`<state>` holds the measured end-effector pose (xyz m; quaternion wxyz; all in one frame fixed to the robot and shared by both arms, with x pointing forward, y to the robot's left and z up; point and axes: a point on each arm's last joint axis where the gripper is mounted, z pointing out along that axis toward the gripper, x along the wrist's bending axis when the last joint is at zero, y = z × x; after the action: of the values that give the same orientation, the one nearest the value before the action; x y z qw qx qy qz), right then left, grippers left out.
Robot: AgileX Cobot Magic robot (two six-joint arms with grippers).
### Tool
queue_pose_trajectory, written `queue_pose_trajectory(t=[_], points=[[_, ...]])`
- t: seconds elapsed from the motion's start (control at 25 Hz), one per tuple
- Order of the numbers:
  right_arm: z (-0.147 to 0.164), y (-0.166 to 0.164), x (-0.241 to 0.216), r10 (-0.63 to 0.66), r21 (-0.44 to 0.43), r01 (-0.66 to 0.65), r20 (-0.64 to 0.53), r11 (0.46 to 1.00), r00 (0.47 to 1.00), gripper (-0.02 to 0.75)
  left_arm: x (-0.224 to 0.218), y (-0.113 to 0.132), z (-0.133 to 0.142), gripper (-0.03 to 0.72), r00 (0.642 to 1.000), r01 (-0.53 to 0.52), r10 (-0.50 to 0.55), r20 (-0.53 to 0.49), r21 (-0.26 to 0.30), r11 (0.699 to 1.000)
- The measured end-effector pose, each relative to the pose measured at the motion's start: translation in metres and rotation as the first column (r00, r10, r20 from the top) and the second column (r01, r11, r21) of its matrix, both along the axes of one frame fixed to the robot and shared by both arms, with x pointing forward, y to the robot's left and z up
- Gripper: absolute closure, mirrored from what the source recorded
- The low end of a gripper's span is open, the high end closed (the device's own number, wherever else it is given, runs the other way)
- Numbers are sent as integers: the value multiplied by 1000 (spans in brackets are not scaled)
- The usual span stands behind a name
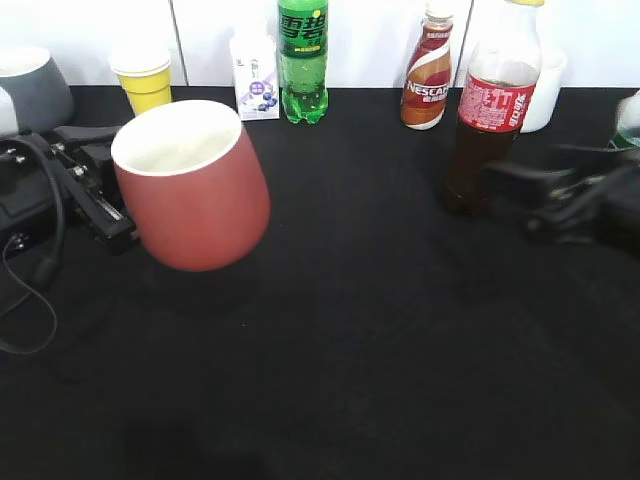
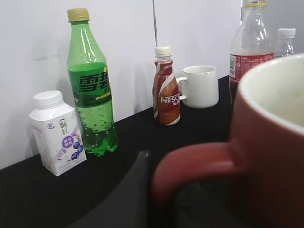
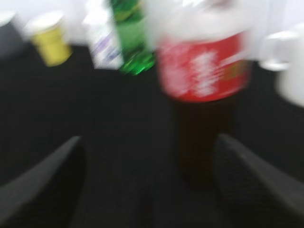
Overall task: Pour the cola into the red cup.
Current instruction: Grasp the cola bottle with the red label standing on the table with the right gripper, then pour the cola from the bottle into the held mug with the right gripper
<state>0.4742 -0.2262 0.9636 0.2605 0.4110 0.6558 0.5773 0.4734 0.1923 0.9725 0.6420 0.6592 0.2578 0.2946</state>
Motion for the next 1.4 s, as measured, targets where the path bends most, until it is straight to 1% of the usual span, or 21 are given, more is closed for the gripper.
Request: queue_pose_trajectory(t=[0.08, 0.2, 0.36, 0.52, 0.56, 0.64, 0.68, 0.72, 0.8, 0.84, 1.04, 1.12, 1.16, 1.2, 1.28, 1.32, 1.36, 1.4], points=[[-10, 3, 17, 12, -37, -13, -34, 999, 999, 64, 0, 0, 0, 645, 1000, 0, 0, -1, 1, 1000], [-19, 1, 42, -40, -83, 39, -16, 996, 999, 62, 0, 0, 0, 645, 1000, 0, 0, -1, 1, 1000], [-30, 3, 65, -59, -78, 58, -13, 995, 998, 61, 0, 0, 0, 645, 1000, 0, 0, -1, 1, 1000], [-31, 7, 89, -54, -53, 56, 39, 997, 998, 61, 0, 0, 0, 645, 1000, 0, 0, -1, 1, 1000], [-30, 10, 98, -45, -38, 47, 69, 998, 997, 59, 0, 0, 0, 645, 1000, 0, 0, -1, 1, 1000], [-32, 14, 107, -6, -41, 10, 96, 999, 995, 63, 0, 0, 0, 645, 1000, 0, 0, -1, 1, 1000], [-32, 16, 109, 1, -40, 3, 102, 999, 995, 70, 0, 0, 0, 645, 1000, 0, 0, -1, 1, 1000], [-31, 17, 109, 5, -36, -1, 112, 999, 994, 95, 0, 0, 0, 645, 1000, 0, 0, -1, 1, 1000], [-30, 17, 109, 6, -34, -2, 116, 999, 993, 211, 0, 0, 0, 645, 1000, 1, -1, -1, 1, 1000], [-30, 17, 109, 6, -34, -2, 116, 999, 993, 238, 0, 0, 0, 645, 1000, 1, -1, -1, 1, 1000], [-30, 17, 109, 7, -32, -3, 118, 999, 993, 244, 0, 0, 0, 645, 1000, 4, -4, 0, 3, 1000], [-30, 19, 108, 30, -43, -25, 122, 999, 992, 244, -3, -4, -1, 645, 999, 43, -43, 4, 23, 999], [-26, 23, 104, 91, -77, -81, 138, 994, 986, 244, -5, -8, -2, 645, 998, 61, -61, -1, 30, 998], [-12, 28, 96, 185, -134, -163, 174, 977, 967, 244, -7, -17, -2, 645, 996, 92, -91, -15, 53, 994], [14, 29, 88, 210, -138, -181, 238, 974, 948, 244, -6, -30, 1, 645, 991, 130, -130, -14, 77, 988], [44, 27, 80, 206, -135, -171, 321, 976, 924, 244, -5, -40, 5, 645, 988, 156, -156, -7, 91, 984], [61, 26, 74, 202, -137, -162, 366, 977, 909, 244, -1, -51, 12, 645, 984, 176, -176, 0, 99, 979], [69, 26, 70, 201, -140, -158, 388, 978, 900, 244, 1, -63, 20, 645, 979, 201, -203, 12, 93, 975]])
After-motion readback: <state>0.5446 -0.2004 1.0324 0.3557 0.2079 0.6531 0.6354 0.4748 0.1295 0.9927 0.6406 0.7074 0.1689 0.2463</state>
